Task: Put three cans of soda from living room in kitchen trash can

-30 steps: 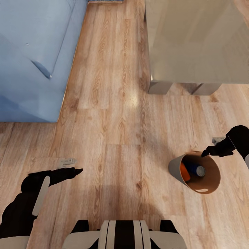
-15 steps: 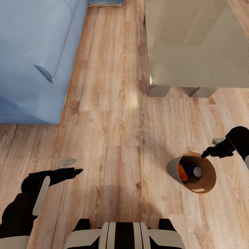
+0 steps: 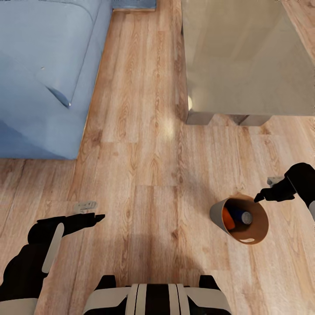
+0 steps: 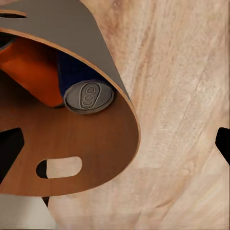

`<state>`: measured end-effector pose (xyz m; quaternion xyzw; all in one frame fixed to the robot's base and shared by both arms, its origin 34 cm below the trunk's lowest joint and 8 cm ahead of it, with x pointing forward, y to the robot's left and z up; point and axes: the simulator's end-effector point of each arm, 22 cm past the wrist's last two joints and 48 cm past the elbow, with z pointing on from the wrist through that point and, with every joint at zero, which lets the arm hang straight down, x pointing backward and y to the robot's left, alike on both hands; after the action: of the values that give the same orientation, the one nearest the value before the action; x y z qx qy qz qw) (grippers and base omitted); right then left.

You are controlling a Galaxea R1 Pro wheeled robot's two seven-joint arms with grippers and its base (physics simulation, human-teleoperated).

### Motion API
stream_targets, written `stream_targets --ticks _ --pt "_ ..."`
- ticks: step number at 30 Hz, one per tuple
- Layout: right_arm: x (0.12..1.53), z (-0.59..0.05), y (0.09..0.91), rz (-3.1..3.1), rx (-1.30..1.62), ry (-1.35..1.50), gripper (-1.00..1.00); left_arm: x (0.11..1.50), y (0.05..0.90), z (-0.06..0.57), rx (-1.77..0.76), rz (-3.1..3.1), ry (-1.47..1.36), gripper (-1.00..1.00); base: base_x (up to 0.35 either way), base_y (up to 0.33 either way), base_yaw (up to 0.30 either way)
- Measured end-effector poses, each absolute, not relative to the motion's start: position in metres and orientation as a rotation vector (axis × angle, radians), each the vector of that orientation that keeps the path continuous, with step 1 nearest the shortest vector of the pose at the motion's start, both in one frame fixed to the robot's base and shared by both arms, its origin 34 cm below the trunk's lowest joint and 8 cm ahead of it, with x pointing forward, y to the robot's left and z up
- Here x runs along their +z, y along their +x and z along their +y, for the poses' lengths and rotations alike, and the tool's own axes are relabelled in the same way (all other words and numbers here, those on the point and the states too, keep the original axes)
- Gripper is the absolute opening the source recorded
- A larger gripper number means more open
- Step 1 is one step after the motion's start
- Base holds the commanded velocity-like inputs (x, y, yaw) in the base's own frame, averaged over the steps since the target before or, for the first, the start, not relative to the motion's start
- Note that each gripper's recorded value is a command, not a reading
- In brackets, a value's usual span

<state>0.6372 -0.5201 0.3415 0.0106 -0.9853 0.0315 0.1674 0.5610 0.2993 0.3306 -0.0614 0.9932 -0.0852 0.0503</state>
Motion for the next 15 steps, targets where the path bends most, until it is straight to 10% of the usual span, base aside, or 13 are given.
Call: stream_targets --ticks 15 --pt "0.364 -0.513 0.608 -2.820 0.125 0.174 1.00 0.359 0.564 0.303 -0.233 3.030 -0.190 1.00 0.000 0.000 0.000"
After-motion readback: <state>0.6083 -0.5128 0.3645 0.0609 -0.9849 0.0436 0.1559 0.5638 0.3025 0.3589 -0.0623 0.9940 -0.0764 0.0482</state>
